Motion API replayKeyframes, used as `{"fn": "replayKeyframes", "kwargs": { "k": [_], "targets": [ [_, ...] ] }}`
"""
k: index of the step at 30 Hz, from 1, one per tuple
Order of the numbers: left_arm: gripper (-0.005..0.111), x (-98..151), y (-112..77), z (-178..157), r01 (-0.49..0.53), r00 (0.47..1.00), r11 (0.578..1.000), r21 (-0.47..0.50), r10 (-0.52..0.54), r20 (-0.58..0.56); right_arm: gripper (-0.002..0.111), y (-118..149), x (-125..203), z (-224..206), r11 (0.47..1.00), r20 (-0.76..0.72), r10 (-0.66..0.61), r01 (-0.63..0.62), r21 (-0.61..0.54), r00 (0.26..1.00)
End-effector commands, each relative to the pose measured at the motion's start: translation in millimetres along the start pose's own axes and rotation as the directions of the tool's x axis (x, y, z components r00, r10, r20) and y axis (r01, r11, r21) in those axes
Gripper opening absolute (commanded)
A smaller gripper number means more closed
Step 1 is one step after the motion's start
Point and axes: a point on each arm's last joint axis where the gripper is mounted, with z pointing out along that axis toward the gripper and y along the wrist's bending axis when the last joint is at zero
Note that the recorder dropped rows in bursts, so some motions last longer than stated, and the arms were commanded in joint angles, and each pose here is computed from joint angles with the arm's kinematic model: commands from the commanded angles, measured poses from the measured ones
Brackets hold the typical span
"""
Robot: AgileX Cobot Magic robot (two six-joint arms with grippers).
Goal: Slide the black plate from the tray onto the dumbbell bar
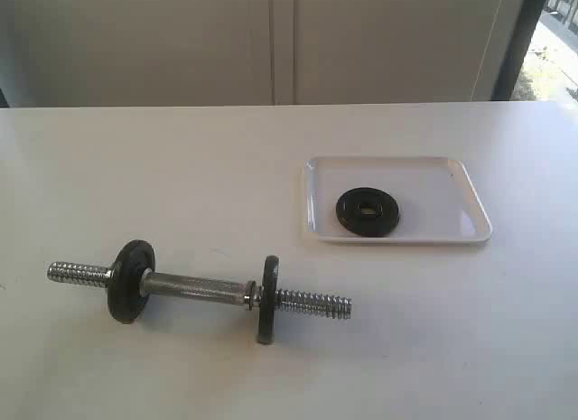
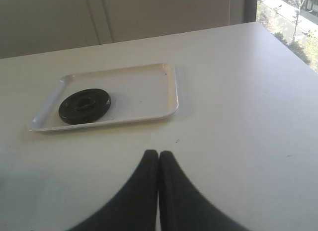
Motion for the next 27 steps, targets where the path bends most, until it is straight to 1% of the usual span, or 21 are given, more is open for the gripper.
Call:
{"fn": "replayKeyframes", "kwargs": {
  "k": [1,11,15,27],
  "targets": [
    [0.000,1.0,-0.2,0.1,0.011,1.000,1.000,0.003,-0.011,-0.003,0.000,-0.4,1.7,0.3,1.000,0.002,0.002,-0.002,0.001,1.000],
    [0.000,1.0,-0.2,0.1,0.011,1.000,1.000,0.003,-0.011,-0.003,0.000,-0.4,1.7,0.3,1.000,0.002,0.002,-0.002,0.001,1.000],
    [0.000,1.0,-0.2,0.1,0.011,1.000,1.000,0.003,-0.011,-0.003,0.000,-1.2,1.8,0.3,0.997,0.000,-0.077,0.077,0.009,0.997],
    [0.000,1.0,-0.2,0.1,0.011,1.000,1.000,0.003,-0.011,-0.003,0.000,-2.1,1.7,0.3,0.994,0.000,-0.111,0.111,0.019,0.994]
  ]
}}
